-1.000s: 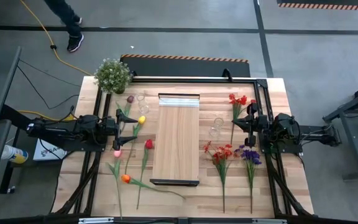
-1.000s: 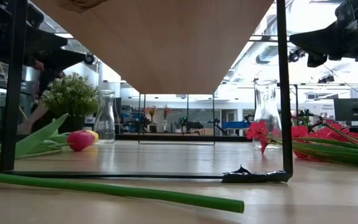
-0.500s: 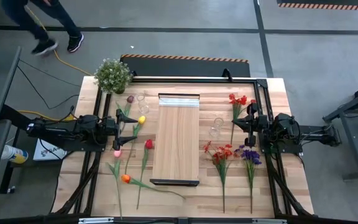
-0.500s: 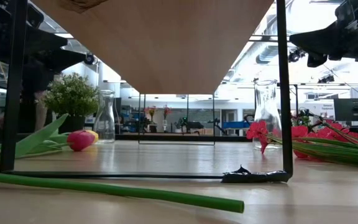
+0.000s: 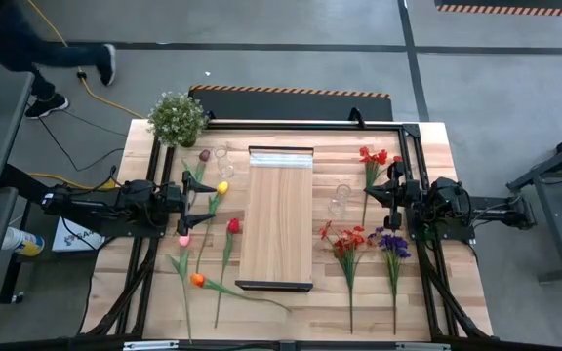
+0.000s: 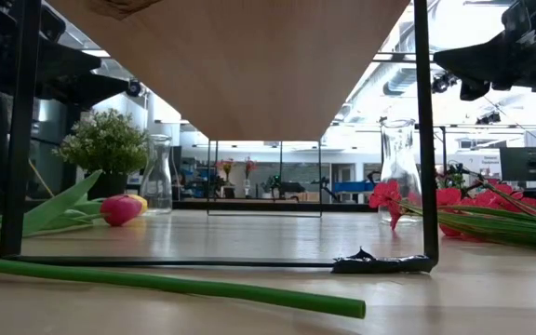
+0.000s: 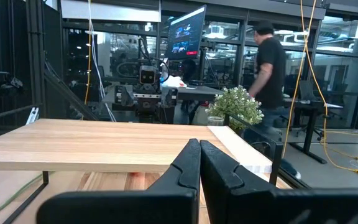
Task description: Pick and place flowers into a vace then onto a shelf
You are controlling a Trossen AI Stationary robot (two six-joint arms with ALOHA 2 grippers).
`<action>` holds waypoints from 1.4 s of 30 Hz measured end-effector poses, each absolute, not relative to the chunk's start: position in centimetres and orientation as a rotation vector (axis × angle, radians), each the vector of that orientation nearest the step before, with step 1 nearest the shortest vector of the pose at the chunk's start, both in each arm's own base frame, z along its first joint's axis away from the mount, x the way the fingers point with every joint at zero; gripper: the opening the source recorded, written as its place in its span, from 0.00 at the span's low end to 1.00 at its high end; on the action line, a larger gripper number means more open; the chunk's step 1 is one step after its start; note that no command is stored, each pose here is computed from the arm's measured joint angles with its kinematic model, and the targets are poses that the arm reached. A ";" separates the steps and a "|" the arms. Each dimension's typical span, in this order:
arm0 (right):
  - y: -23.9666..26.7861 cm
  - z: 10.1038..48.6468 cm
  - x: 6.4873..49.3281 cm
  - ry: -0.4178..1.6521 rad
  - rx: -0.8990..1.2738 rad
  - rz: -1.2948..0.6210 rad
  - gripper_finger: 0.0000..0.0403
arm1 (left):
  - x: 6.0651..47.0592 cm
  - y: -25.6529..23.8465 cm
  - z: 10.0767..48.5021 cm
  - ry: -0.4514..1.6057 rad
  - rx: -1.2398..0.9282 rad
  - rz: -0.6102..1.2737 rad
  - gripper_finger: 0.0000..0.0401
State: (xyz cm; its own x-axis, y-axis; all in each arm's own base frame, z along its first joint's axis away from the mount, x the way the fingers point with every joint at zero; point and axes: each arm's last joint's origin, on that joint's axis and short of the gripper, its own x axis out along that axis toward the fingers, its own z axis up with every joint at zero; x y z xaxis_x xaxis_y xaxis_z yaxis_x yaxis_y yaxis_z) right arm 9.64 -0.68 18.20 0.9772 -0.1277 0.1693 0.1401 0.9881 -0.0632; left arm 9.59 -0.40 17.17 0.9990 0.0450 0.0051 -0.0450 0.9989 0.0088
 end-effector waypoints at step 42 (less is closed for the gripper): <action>0.4 38.4 3.6 -0.873 -0.090 0.142 0.00 | 3.0 -0.1 43.2 -0.061 -0.420 -0.048 0.98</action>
